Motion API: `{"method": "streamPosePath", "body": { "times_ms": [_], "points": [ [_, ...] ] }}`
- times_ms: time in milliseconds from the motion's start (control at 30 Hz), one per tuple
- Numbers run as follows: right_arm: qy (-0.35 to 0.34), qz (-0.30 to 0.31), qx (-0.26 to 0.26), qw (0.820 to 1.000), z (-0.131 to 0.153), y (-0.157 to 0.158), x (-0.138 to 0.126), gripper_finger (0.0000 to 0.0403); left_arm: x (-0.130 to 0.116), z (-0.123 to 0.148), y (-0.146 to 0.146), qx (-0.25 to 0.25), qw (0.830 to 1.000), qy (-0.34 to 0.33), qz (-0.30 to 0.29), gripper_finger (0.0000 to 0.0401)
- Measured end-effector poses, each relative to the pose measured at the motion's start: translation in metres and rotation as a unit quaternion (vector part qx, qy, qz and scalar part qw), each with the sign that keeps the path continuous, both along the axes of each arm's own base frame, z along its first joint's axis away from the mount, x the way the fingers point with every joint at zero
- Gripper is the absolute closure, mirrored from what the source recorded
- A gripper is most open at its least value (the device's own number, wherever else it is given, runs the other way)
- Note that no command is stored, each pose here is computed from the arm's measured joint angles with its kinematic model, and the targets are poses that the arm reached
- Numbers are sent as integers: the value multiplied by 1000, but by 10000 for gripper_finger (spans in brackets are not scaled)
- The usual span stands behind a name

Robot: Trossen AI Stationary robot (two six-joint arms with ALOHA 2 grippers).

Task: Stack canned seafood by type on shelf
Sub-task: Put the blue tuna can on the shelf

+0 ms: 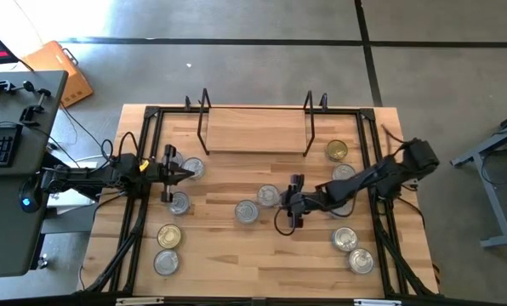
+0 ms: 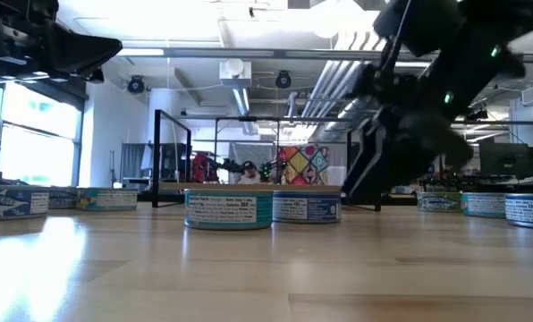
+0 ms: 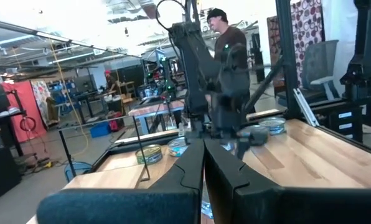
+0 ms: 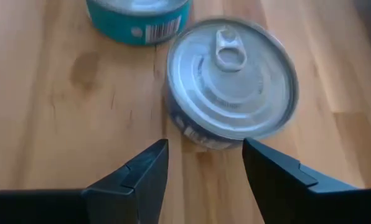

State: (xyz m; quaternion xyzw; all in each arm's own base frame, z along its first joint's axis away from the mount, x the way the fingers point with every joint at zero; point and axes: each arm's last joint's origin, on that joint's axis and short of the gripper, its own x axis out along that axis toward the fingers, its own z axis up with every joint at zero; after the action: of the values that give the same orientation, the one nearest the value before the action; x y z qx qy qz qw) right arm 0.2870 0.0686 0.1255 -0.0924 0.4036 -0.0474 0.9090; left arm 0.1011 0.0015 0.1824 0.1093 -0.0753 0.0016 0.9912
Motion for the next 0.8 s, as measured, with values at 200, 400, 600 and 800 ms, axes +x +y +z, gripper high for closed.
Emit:
{"method": "streamPosePath", "body": {
  "times_ms": [200, 400, 600, 800],
  "points": [
    [-20, 45, -37, 998, -6, -1, 15, 203, -1, 6, 0, -18, 999, -30, -4, 396],
    [-50, 68, -40, 996, 12, 3, 30, 203, -2, 9, 0, -25, 999, -48, -6, 396],
    [-60, 91, -89, 990, 26, -11, 44, 204, -2, 9, 0, -39, 998, -46, -8, 396],
    [-67, 7, -2, 998, 23, -57, 53, 222, -2, 9, 0, -39, 998, -45, -7, 396]
  ]
}}
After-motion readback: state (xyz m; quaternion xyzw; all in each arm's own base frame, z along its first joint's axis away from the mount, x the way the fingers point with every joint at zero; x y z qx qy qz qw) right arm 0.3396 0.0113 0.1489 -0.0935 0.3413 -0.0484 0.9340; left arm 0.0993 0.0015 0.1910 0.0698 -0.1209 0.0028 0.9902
